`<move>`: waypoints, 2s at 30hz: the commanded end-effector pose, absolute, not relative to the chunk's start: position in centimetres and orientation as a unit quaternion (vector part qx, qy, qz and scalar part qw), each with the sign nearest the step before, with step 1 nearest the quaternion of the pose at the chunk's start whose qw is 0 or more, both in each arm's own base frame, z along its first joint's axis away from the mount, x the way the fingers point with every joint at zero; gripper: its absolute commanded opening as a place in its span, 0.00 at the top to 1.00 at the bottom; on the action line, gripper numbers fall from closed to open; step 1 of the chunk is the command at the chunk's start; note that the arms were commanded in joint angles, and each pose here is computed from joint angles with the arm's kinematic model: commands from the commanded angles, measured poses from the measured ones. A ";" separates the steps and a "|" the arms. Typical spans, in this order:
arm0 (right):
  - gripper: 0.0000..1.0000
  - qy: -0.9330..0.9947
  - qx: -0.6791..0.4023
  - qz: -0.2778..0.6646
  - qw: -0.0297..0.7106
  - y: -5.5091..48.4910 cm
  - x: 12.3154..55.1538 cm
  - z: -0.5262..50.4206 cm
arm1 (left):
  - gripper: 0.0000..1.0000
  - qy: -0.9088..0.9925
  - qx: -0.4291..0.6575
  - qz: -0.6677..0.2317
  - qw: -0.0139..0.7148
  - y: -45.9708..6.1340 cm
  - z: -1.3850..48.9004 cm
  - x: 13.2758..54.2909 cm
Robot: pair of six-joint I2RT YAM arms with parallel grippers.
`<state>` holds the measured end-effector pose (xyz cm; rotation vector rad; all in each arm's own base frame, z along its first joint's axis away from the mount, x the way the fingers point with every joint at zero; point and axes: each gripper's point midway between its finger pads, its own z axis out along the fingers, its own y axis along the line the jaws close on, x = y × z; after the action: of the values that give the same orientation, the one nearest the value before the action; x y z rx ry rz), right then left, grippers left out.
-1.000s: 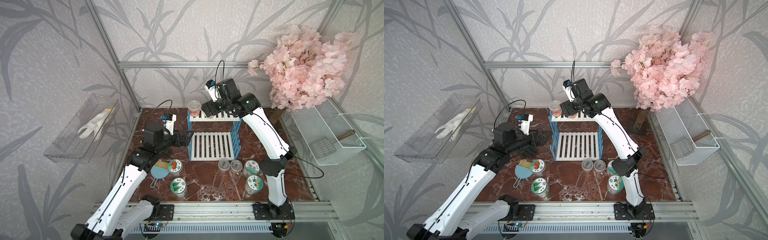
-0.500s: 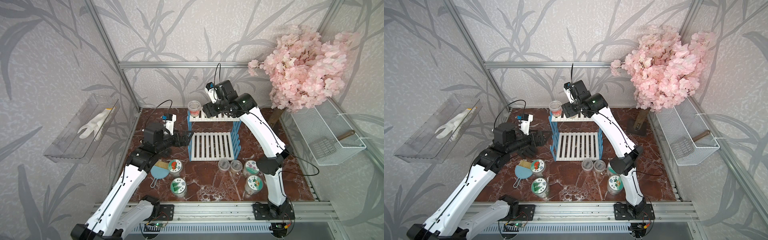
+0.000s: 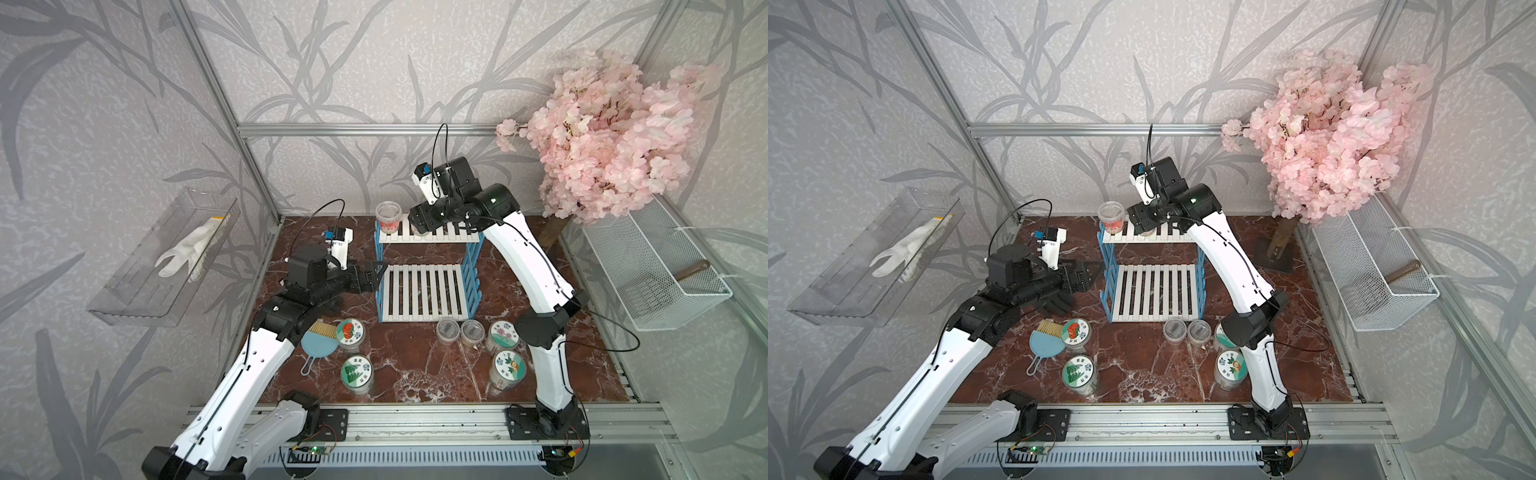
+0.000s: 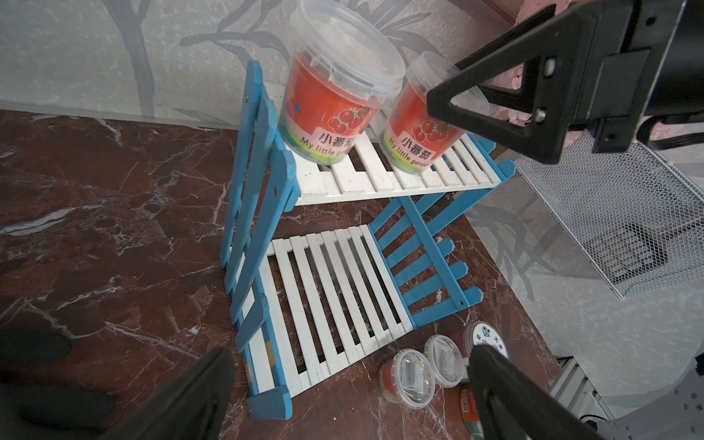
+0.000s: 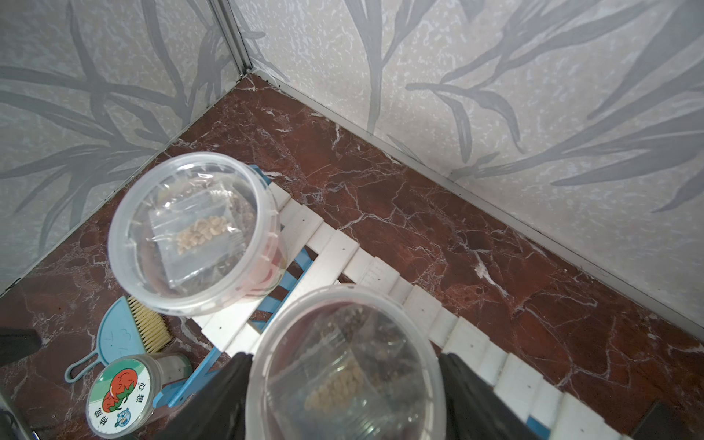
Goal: Place the seed container on the shelf
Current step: Place the seed jar on the shelf.
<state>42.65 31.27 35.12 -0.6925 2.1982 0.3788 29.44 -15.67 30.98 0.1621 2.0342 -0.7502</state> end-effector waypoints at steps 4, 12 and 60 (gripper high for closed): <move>0.23 0.838 -0.332 0.177 0.395 32.6 42.5 35.3 | 0.00 0.821 0.068 -0.300 0.480 -15.4 32.2 29.9; 0.23 0.818 -0.369 0.180 0.402 33.6 42.8 35.2 | 0.00 0.824 0.069 -0.299 0.477 -15.5 31.9 30.1; 0.17 0.816 -0.360 0.158 0.424 32.5 42.9 35.7 | 0.00 0.829 0.063 -0.305 0.465 -15.7 30.6 30.1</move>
<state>43.46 32.89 33.03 -0.9355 2.0987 0.3861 29.91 -15.63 30.50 0.1513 2.0505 -0.7441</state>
